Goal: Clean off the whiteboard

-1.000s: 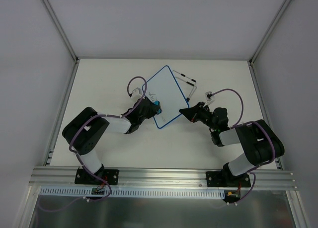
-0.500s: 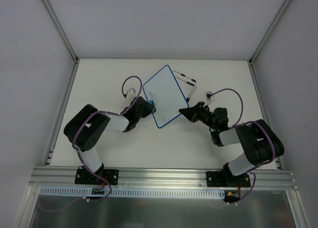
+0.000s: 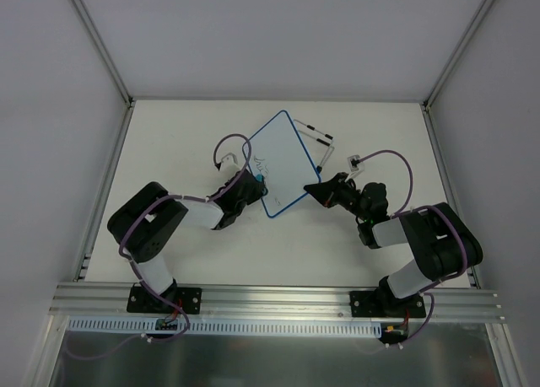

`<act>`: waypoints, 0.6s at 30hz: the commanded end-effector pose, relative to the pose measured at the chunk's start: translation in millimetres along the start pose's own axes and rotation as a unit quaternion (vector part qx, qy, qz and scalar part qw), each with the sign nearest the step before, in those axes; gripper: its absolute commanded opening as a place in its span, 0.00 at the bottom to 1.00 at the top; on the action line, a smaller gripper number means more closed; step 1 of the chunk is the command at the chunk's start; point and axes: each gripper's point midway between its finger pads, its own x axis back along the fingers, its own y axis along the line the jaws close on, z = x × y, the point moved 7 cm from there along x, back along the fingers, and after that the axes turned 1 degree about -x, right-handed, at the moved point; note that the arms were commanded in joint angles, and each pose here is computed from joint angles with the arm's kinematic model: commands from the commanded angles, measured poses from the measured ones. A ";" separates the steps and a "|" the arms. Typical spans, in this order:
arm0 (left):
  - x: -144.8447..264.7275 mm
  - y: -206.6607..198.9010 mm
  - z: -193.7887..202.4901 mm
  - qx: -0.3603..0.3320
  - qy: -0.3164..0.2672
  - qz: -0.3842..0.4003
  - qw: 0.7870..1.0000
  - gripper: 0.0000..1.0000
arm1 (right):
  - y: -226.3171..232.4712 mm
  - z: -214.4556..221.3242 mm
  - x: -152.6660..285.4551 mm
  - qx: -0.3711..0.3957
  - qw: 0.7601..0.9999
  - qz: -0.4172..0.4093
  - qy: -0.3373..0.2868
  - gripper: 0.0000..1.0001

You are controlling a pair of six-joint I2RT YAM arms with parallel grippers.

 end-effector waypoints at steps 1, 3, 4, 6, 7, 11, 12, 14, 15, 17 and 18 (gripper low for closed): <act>38.6 18.2 85.5 -0.075 0.177 -0.009 0.981 0.00 | 49.8 7.2 0.0 0.086 0.979 -0.179 0.039 0.00; 44.6 12.9 90.7 -0.067 0.180 -0.003 0.981 0.00 | 49.9 6.3 -1.1 0.086 0.979 -0.180 0.037 0.00; 49.2 7.5 96.7 -0.070 0.184 0.005 0.980 0.00 | 50.3 7.1 -1.4 0.084 0.979 -0.180 0.038 0.00; 51.3 0.8 100.6 -0.078 0.183 0.013 0.980 0.00 | 51.1 6.6 -2.5 0.085 0.979 -0.182 0.037 0.00; 53.1 -8.1 104.0 -0.083 0.185 0.024 0.979 0.00 | 51.1 7.1 -2.8 0.084 0.979 -0.181 0.038 0.00; 56.7 -30.8 119.4 -0.105 0.198 0.052 0.973 0.00 | 52.2 8.2 -2.0 0.085 0.979 -0.182 0.038 0.00; 58.1 -35.5 121.9 -0.108 0.200 0.058 0.972 0.00 | 52.3 8.4 -1.7 0.085 0.979 -0.182 0.038 0.00; 62.3 -47.9 127.9 -0.114 0.204 0.075 0.969 0.00 | 52.8 7.7 -1.1 0.085 0.979 -0.182 0.037 0.00; 63.3 -50.5 129.4 -0.117 0.206 0.080 0.968 0.00 | 53.2 8.1 -0.8 0.085 0.979 -0.183 0.037 0.00; 66.4 -55.5 130.9 -0.116 0.207 0.086 0.968 0.00 | 53.6 8.0 -0.4 0.086 0.979 -0.183 0.037 0.00; 68.7 -57.0 132.4 -0.117 0.208 0.090 0.967 0.00 | 53.6 8.0 -0.3 0.085 0.979 -0.183 0.037 0.00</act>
